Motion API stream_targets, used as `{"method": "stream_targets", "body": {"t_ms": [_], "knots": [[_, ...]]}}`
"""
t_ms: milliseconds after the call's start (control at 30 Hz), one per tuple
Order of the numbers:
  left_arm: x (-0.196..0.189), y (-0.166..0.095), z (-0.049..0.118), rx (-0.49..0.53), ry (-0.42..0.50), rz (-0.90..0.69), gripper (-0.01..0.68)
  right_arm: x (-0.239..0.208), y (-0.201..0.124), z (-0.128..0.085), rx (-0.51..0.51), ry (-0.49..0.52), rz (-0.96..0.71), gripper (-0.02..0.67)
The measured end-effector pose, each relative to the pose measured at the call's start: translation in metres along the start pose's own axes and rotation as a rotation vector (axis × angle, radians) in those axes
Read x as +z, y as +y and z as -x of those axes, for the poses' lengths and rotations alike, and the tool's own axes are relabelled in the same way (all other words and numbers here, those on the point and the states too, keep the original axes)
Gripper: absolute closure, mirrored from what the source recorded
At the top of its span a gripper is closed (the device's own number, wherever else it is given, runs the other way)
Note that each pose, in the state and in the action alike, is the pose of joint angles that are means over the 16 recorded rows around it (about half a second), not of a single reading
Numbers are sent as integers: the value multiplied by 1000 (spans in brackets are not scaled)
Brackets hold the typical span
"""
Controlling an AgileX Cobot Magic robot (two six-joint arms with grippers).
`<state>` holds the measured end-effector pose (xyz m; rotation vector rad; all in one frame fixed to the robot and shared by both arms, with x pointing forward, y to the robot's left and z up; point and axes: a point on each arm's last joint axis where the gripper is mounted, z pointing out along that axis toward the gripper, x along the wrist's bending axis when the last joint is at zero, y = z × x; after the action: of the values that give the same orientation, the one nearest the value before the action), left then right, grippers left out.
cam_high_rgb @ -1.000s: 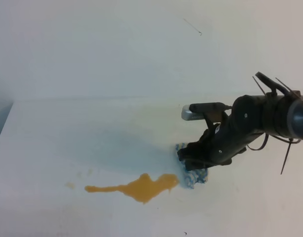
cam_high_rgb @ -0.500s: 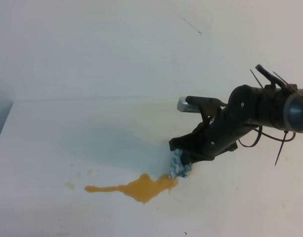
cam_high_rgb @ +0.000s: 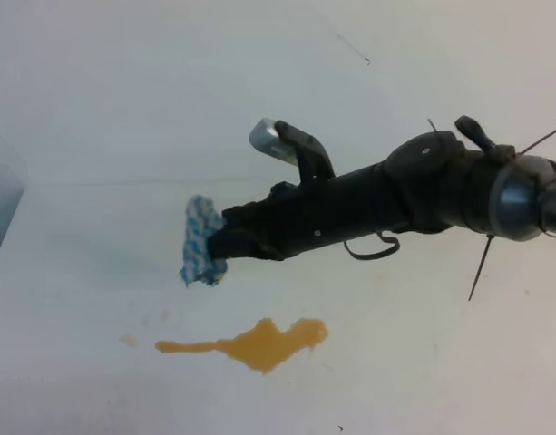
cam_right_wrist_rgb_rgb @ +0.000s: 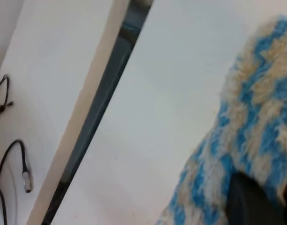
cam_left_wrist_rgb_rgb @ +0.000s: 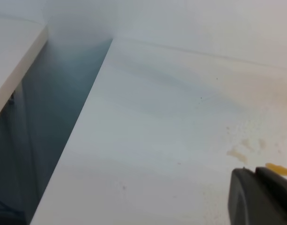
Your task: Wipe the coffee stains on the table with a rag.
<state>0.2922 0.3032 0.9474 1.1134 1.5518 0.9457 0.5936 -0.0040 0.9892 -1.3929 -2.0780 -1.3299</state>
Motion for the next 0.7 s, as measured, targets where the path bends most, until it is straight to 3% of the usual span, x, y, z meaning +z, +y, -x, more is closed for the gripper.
{"method": "stream_targets", "body": {"t_ms": [200, 367, 700], "knots": [[0, 0, 0, 0, 0, 0, 674, 37, -17, -21, -77, 79, -42, 652], [0, 0, 0, 0, 0, 0, 674, 69, -34, -26, -109, 100, -104, 650], [0, 0, 0, 0, 0, -1, 674, 98, -58, -7, -150, -48, -230, 647]]}}
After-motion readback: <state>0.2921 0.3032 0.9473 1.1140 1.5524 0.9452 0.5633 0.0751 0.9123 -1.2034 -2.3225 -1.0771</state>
